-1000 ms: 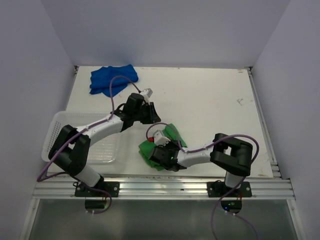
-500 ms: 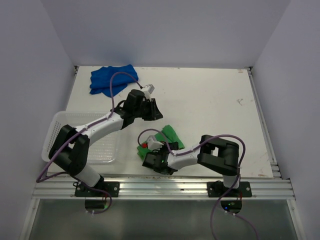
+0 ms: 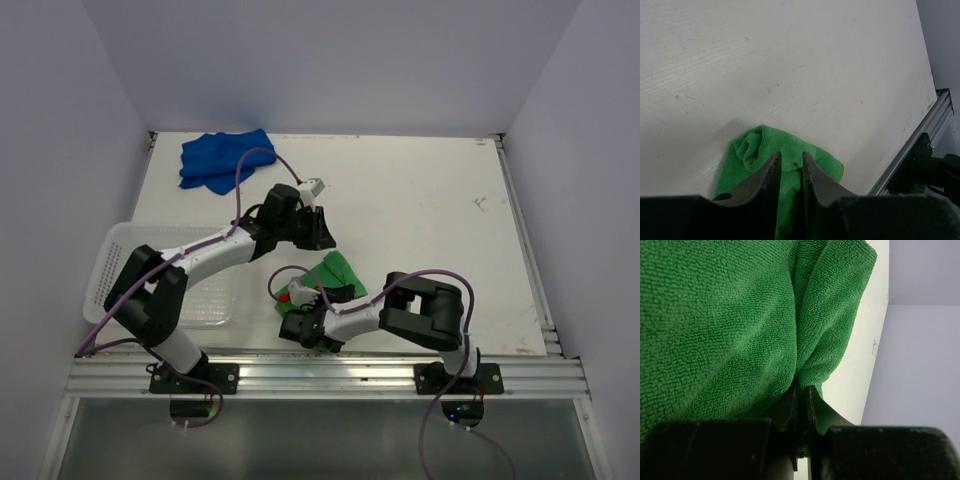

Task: Roll the towels
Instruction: Roll the towel

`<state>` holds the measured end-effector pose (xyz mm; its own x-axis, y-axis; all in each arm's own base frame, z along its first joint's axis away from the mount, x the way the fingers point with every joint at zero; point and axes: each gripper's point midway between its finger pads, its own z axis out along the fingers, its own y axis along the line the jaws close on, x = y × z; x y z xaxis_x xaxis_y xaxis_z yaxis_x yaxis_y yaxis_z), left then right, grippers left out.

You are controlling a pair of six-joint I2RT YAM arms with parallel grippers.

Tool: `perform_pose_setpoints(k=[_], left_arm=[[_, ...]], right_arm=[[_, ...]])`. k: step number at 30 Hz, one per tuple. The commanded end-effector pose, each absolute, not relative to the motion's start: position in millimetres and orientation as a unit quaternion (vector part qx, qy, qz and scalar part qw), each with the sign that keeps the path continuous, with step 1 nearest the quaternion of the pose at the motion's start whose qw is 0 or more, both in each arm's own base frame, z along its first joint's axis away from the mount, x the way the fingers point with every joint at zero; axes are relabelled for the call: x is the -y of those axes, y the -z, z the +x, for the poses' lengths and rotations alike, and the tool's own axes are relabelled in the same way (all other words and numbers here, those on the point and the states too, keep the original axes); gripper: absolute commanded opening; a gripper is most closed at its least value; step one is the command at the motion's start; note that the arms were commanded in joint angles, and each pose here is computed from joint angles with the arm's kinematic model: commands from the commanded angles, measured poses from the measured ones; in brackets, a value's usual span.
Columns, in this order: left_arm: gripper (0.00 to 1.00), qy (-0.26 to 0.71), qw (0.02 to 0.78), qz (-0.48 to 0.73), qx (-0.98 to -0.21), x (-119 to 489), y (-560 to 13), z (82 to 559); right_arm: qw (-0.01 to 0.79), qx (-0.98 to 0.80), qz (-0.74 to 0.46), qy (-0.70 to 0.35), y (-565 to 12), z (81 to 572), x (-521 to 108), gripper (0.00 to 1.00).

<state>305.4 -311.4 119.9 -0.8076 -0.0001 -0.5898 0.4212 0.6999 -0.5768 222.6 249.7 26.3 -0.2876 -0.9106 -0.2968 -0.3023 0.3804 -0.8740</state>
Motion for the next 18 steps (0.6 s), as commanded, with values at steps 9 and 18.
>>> perform_pose_setpoints(k=[9,18], left_arm=[[0.26,0.408,0.275,0.183,-0.851,355,-110,299],[0.25,0.372,0.248,0.176,-0.877,348,-68,298]], right_arm=[[0.378,-0.754,-0.447,0.299,14,204,-265,0.0],[0.375,-0.754,-0.448,0.301,16,204,-264,0.0]])
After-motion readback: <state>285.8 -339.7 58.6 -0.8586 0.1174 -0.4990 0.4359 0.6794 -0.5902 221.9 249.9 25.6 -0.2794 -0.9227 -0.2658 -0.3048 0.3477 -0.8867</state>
